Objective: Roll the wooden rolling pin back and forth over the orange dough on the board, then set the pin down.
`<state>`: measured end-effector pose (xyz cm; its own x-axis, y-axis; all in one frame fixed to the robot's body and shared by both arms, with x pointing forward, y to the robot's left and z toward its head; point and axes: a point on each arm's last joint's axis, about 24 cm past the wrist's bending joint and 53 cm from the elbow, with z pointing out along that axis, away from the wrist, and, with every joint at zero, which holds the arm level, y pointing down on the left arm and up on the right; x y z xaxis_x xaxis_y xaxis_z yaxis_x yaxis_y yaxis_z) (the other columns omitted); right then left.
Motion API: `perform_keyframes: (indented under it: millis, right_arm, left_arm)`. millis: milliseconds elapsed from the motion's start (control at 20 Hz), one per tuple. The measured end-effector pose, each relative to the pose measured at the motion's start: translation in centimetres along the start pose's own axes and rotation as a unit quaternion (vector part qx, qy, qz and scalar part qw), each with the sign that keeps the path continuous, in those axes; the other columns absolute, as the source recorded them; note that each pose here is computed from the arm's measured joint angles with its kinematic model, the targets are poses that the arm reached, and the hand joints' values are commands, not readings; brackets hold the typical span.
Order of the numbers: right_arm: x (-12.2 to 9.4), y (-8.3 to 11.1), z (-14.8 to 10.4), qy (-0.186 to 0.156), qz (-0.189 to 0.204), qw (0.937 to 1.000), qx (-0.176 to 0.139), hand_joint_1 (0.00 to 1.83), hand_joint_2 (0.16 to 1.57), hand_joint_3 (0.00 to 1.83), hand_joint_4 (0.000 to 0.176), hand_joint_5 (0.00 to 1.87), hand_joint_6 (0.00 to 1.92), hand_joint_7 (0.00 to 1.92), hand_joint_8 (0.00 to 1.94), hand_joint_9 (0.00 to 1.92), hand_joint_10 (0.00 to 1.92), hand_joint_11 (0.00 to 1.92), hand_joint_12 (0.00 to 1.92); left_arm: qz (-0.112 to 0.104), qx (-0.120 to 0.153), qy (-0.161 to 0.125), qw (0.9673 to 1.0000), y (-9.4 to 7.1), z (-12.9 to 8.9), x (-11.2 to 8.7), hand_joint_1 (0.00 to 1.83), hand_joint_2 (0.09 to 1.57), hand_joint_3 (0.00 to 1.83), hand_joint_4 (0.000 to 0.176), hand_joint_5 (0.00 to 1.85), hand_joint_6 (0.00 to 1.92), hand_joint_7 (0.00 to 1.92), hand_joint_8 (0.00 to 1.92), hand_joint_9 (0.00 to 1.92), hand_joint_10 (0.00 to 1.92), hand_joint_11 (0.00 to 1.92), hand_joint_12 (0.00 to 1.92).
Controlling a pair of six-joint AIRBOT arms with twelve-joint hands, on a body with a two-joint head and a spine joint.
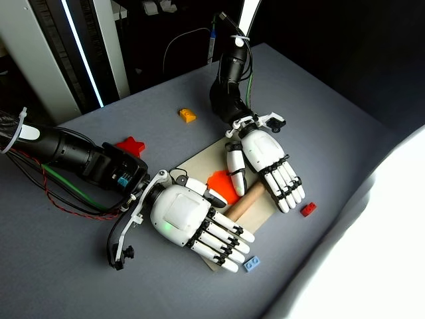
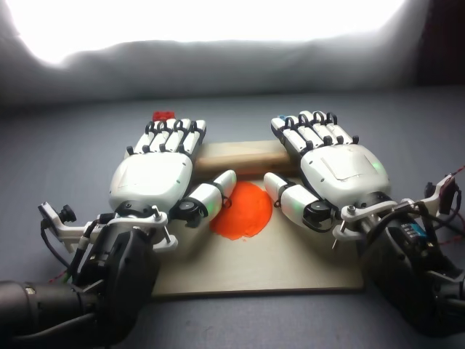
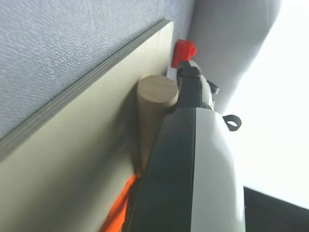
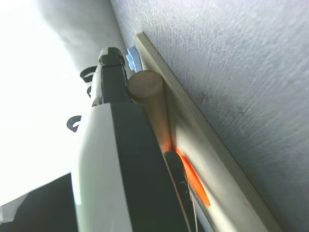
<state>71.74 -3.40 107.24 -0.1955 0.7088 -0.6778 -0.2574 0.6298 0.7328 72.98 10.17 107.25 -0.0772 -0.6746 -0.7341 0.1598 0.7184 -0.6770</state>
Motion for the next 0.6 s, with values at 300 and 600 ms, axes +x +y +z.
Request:
perform_keyframes:
  millis: [300,600]
  right_arm:
    - [0.25,0.3,0.02,0.008,-0.004,0.9999,-0.008,0.0,1.53,0.0,0.0,0.1,0.01,0.06,0.01,0.01,0.0,0.0,0.0]
    - [0.17,0.2,0.04,0.01,-0.001,0.9999,-0.008,0.0,1.53,0.0,0.0,0.1,0.01,0.08,0.01,0.02,0.01,0.0,0.0]
  left_arm:
    - [0.0,0.0,-0.001,1.0,-0.02,0.3,-0.01,0.0,1.43,0.0,0.0,0.07,0.0,0.07,0.0,0.05,0.0,0.0,0.11]
    - [0.0,0.0,-0.001,1.0,-0.04,0.3,0.0,0.0,1.44,0.0,0.0,0.06,0.0,0.06,0.0,0.03,0.0,0.0,0.1]
